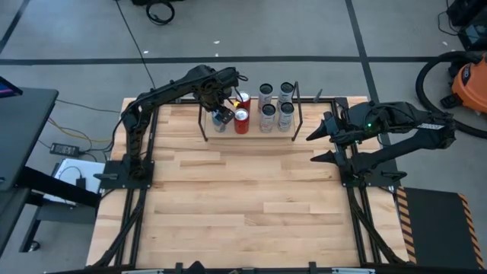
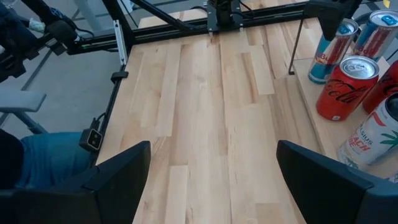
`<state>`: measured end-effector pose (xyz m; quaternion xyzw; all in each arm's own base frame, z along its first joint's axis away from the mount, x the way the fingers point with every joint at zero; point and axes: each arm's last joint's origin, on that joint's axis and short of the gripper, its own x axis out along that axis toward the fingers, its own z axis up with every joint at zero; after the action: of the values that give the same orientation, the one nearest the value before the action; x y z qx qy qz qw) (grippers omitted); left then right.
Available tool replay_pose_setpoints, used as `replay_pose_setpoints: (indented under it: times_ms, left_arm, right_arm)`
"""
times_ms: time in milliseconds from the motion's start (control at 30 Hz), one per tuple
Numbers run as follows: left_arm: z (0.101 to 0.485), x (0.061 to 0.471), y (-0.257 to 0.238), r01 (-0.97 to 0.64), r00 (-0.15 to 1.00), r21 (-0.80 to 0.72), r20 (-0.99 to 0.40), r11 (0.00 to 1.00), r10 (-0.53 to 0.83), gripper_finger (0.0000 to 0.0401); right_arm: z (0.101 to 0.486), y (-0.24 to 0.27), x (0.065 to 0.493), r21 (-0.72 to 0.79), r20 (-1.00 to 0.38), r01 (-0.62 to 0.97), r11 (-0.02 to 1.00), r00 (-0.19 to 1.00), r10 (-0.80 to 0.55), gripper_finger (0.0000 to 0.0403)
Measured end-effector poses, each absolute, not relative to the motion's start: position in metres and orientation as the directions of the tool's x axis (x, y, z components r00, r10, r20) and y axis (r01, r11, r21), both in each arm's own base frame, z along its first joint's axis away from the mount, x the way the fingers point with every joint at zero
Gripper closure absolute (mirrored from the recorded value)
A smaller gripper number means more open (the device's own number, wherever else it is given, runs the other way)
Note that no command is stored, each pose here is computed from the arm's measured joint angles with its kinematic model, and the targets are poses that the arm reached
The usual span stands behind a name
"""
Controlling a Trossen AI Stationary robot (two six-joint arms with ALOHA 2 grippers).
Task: Place canned beverage on shelf
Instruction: Put the blue soda can on the shelf aligned with the other blue soda can
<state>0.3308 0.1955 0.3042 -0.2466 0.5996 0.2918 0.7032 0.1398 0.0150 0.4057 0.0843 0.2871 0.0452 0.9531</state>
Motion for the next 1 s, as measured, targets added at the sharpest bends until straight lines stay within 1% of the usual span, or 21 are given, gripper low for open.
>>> replay_pose_setpoints:
  times_ms: [533,667,867,1000]
  left_arm:
    - [0.3048,0.3307,0.1953,-0.698,0.112,0.007,-0.987,0.716,0.118,0.0142]
    - [0.3049,0.3303,0.1958,-0.685,0.099,0.035,-0.985,0.727,0.140,0.0142]
    - [0.3051,0.3310,0.1966,-0.696,0.104,0.038,-0.983,0.717,0.152,0.0142]
    - [0.3052,0.3319,0.1965,-0.700,0.112,0.031,-0.982,0.713,0.153,0.0134]
  right_arm:
    - [0.4058,0.0150,0.1398,0.187,-0.539,-0.038,0.982,0.831,0.135,0.0045]
    - [0.4058,0.0150,0.1399,0.187,-0.539,-0.038,0.982,0.831,0.135,0.0045]
    - [0.4057,0.0150,0.1398,0.186,-0.540,-0.038,0.982,0.831,0.135,0.0045]
    - [0.4058,0.0150,0.1399,0.186,-0.539,-0.038,0.982,0.831,0.135,0.0045]
